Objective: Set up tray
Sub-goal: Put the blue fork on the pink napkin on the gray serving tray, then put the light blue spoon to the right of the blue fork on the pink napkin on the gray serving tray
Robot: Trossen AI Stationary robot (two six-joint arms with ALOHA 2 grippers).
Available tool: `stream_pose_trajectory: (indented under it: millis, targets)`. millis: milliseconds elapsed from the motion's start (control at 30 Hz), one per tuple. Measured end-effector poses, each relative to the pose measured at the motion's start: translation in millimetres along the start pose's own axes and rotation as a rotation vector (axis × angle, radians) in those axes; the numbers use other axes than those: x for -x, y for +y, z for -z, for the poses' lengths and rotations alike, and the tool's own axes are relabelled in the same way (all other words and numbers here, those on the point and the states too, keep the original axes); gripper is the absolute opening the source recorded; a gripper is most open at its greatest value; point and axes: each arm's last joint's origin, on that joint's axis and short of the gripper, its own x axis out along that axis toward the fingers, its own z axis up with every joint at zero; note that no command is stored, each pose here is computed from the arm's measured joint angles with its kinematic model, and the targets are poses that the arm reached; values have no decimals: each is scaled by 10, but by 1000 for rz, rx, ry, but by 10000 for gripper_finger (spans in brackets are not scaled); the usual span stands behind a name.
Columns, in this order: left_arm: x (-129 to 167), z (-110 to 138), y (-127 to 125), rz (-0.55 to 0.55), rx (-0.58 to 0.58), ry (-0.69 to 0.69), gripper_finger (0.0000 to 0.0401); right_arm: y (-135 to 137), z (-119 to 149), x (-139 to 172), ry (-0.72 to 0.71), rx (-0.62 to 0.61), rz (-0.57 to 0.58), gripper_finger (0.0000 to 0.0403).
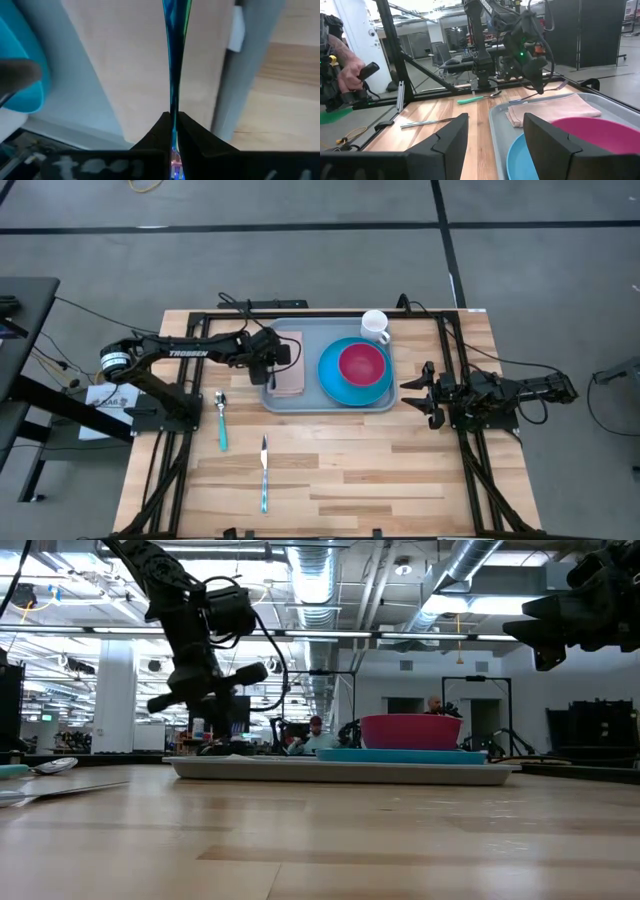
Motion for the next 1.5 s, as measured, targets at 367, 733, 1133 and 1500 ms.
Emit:
stream_pose_trajectory:
  millis: [367,733,1133,1500]
  targets:
    - [0,-2,4,-7,37,-6,15,0,0,0,0,0,0,182]
    - [2,3,44,-60,35,-28,77,0,0,0,0,0,0,182]
    - [194,131,479,-512,999,281,77,0,0,0,0,0,0,182]
    - [809,-9,732,-555,2307,177,77,0,0,0,0,0,0,182]
